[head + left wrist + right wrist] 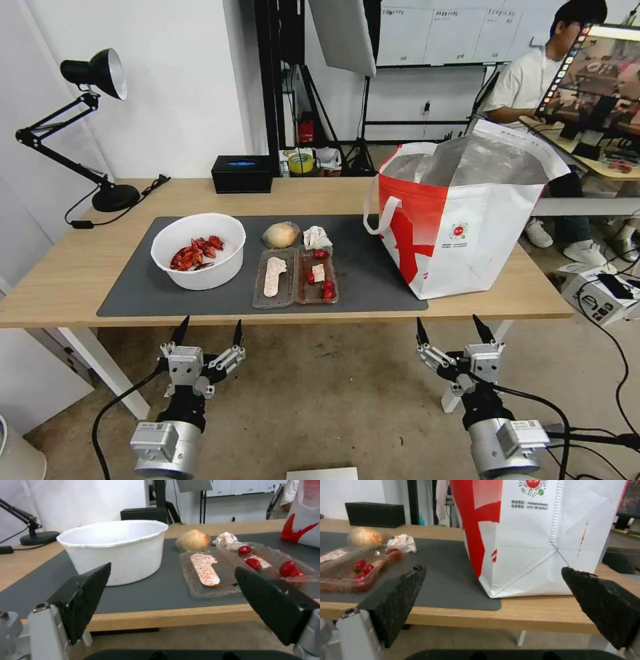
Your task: Pick up the trash from the table and place it into the takeout bag.
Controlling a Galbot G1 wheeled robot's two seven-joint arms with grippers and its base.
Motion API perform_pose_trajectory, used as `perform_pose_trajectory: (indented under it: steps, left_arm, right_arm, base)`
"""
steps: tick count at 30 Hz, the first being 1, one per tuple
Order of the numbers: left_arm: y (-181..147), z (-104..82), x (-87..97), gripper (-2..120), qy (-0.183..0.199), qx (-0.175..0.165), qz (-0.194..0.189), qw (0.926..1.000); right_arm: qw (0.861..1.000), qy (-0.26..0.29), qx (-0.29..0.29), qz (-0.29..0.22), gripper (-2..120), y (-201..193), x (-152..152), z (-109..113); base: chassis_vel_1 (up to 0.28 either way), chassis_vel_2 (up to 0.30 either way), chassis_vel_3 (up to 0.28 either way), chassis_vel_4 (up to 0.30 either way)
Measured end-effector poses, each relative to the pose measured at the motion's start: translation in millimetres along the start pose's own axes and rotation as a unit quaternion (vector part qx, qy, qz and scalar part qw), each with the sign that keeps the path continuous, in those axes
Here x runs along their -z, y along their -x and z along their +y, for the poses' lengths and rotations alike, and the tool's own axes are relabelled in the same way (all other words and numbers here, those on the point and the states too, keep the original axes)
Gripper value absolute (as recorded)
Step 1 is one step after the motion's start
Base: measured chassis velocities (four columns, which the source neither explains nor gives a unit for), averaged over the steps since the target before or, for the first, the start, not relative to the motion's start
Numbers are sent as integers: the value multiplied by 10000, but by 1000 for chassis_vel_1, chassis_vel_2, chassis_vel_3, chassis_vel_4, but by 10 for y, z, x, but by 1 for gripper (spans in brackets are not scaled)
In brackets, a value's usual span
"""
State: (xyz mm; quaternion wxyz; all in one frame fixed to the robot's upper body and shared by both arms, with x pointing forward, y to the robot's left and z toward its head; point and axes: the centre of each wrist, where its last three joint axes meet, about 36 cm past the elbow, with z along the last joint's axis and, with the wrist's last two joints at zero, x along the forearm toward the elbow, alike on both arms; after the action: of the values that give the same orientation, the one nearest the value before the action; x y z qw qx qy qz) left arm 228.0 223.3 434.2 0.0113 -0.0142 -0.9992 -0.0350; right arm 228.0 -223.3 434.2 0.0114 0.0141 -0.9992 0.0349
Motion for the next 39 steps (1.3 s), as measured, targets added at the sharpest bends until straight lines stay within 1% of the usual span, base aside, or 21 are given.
perform_pose_trajectory:
  steps: [22, 24, 25, 26, 28, 29, 30, 31, 33, 34, 39]
  left_arm:
    - [17, -3, 9, 100, -36, 2, -33, 10000]
    - [123, -32, 64, 100, -257, 25, -168, 9995]
    - [123, -32, 64, 100, -257, 25, -168, 9995]
    - [275, -78, 154, 100, -577, 25, -337, 9978]
    - [464, -140, 286, 100, -992, -6, -524, 9937]
    - [464, -140, 286, 100, -992, -6, -524, 9937]
    - [534, -158, 342, 100, -1143, -48, -589, 9917]
    - [548, -159, 350, 100, -1196, -64, -593, 9910]
    - [548, -159, 350, 100, -1196, -64, -593, 9910]
    - [551, -161, 341, 100, -1227, -70, -570, 9908]
    - [548, -168, 304, 100, -1249, -76, -505, 9909]
  right_arm:
    - [10000, -3, 10, 8, 100, 5, 5, -9]
    - [10000, -6, 32, 64, 100, 42, 69, -81]
    - [10000, -6, 32, 64, 100, 42, 69, -81]
    - [9999, -13, 56, 123, 100, 108, 198, -197]
    - [9997, -39, 106, 213, 100, 185, 363, -324]
    - [9997, -39, 106, 213, 100, 185, 363, -324]
    - [9995, -67, 153, 285, 100, 235, 492, -405]
    - [9992, -101, 198, 346, 100, 273, 596, -464]
    - [9992, -101, 198, 346, 100, 273, 596, -464]
    - [9986, -89, 320, 409, 100, 315, 693, -495]
    - [9981, -41, 380, 482, 100, 319, 697, -483]
  base:
    - [0, 0, 0, 0]
    - [0, 0, 0, 0]
    - [0, 0, 0, 0]
    - [0, 0, 0, 0]
    - [0, 0, 0, 0]
    - [0, 0, 0, 0]
    - [0, 0, 0, 0]
    - [0, 0, 0, 0]
    - [0, 0, 0, 0]
    - [0, 0, 0, 0]
    - [0, 0, 0, 0]
